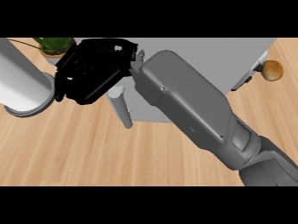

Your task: Pick up the wine, place it into the cabinet and close the cabinet

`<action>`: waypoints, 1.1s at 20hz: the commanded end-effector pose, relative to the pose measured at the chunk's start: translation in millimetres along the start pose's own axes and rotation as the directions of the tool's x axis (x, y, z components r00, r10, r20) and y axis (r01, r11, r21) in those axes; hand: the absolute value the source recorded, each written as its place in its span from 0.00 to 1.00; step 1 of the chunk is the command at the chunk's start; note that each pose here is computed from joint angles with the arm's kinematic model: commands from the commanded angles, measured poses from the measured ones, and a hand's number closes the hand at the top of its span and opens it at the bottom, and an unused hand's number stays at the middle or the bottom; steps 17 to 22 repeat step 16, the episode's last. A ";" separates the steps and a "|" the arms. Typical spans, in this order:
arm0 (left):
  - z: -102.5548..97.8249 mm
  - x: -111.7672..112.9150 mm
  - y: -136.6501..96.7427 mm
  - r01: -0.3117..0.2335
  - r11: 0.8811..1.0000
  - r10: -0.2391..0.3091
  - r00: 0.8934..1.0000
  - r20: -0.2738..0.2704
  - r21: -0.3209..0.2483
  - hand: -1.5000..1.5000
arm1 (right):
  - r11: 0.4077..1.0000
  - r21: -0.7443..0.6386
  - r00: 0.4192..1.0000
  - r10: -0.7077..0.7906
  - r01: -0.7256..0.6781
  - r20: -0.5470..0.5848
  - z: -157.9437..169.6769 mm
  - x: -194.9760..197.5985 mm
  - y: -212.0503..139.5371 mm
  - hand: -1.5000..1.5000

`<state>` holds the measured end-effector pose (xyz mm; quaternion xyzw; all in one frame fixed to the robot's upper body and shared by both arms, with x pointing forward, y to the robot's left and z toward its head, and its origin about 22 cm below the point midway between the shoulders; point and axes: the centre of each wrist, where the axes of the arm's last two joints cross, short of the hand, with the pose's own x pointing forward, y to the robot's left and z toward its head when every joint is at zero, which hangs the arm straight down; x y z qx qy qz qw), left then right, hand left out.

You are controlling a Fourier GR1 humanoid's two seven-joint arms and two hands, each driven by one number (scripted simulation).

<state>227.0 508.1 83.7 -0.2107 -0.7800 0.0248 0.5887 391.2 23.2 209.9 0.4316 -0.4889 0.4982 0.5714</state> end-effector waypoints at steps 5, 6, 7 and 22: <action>-7.1 5.1 0.9 -0.009 1.000 0.010 0.999 0.038 -0.029 0.00 | 0.960 -0.262 0.994 -0.078 0.096 0.081 53.3 -19.3 -48.8 1.00; -12.1 4.7 -4.1 -0.006 0.999 0.008 0.999 0.043 -0.044 0.00 | 0.950 -0.303 0.992 -0.050 0.082 0.112 65.6 -10.4 -54.8 1.00; -4.5 7.9 0.9 0.002 0.999 -0.002 1.000 0.011 -0.036 0.00 | 0.939 -0.336 0.994 -0.037 0.070 0.101 65.4 -14.3 -55.1 1.00; -21.8 5.8 -9.0 0.014 0.997 -0.013 1.000 0.011 -0.076 0.00 | 0.884 -0.464 0.987 0.013 0.065 0.162 69.8 -6.6 -59.6 1.00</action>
